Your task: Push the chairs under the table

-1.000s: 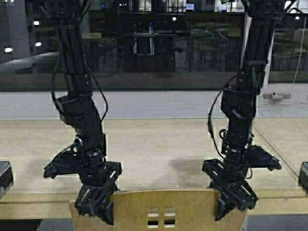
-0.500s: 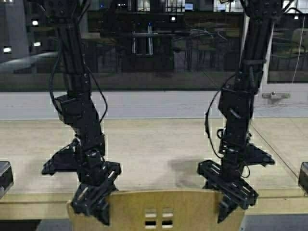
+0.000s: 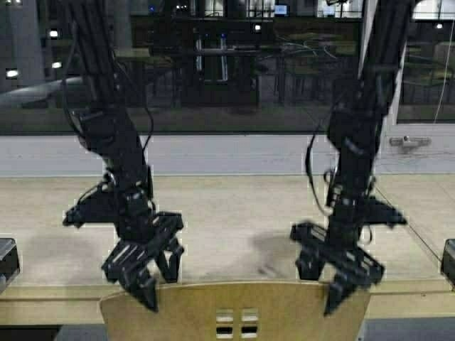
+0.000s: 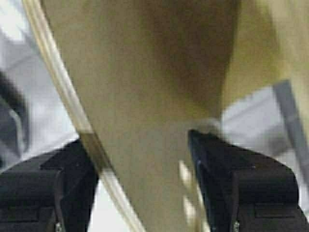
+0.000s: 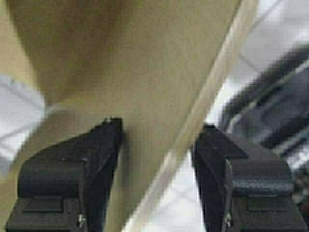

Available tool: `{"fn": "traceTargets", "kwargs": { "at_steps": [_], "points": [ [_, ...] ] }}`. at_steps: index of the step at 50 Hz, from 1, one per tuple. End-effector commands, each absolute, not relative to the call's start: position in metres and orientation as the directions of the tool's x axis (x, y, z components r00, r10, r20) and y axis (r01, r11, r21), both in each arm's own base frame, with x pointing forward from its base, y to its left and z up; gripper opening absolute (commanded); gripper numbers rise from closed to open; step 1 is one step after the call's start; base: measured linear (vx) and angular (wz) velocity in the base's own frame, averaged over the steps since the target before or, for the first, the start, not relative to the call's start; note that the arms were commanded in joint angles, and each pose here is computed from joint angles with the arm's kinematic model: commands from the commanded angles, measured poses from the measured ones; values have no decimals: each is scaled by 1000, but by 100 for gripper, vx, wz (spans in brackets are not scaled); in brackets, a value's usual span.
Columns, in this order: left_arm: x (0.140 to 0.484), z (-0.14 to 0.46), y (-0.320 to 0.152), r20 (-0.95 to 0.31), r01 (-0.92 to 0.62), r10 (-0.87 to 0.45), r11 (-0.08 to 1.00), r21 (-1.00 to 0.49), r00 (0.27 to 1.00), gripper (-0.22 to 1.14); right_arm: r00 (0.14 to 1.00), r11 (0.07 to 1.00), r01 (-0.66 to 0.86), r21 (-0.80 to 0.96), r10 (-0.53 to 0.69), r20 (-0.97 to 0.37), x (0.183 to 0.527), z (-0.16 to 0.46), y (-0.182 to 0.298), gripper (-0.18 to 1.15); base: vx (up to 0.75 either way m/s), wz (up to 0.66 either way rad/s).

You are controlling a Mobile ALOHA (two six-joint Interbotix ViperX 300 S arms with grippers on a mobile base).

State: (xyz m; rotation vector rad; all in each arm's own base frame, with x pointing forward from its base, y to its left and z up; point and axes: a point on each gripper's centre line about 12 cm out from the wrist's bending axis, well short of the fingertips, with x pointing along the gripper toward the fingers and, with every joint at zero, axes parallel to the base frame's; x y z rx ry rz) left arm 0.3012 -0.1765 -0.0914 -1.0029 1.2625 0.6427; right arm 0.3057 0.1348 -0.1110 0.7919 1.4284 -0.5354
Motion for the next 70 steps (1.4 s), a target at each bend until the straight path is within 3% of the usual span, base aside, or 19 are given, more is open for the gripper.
{"fn": "traceTargets", "kwargs": {
  "at_steps": [1,10,19,24,29,38,45,50,57,70],
  "points": [
    [327,-34,-188,-915,-812,-191,422,-403,355,86,180,619,747,243,165,-970,318,-66,131,80,1,0],
    [327,9,-188,-877,-777,-231,406,-481,422,86,270,590,735,335,199,-942,316,-11,123,80,0,0],
    [344,73,-180,-786,-685,-276,386,-618,553,86,465,545,663,512,236,-853,344,64,110,80,0,-2],
    [352,113,-168,-722,-570,-295,460,-681,626,86,566,565,571,595,254,-784,358,110,106,80,0,0],
    [350,154,-153,-664,-385,-328,612,-691,672,86,648,616,462,638,257,-717,365,153,96,80,0,0],
    [316,227,-114,-590,82,-355,895,-438,725,86,782,836,135,531,239,-575,350,227,82,79,-1,1],
    [272,249,-92,-535,308,-326,943,-126,780,86,861,934,-66,352,232,-453,317,262,77,79,-3,2],
    [247,249,-80,-508,344,-303,939,-14,806,86,915,959,-129,251,213,-344,295,277,68,79,-6,10],
    [235,269,-74,-394,326,-299,945,1,869,86,955,979,-187,83,201,-219,282,280,63,79,-9,16],
    [235,260,-72,-384,314,-285,949,14,878,86,949,980,-188,68,199,-245,295,259,65,79,-10,23]
  ]
}}
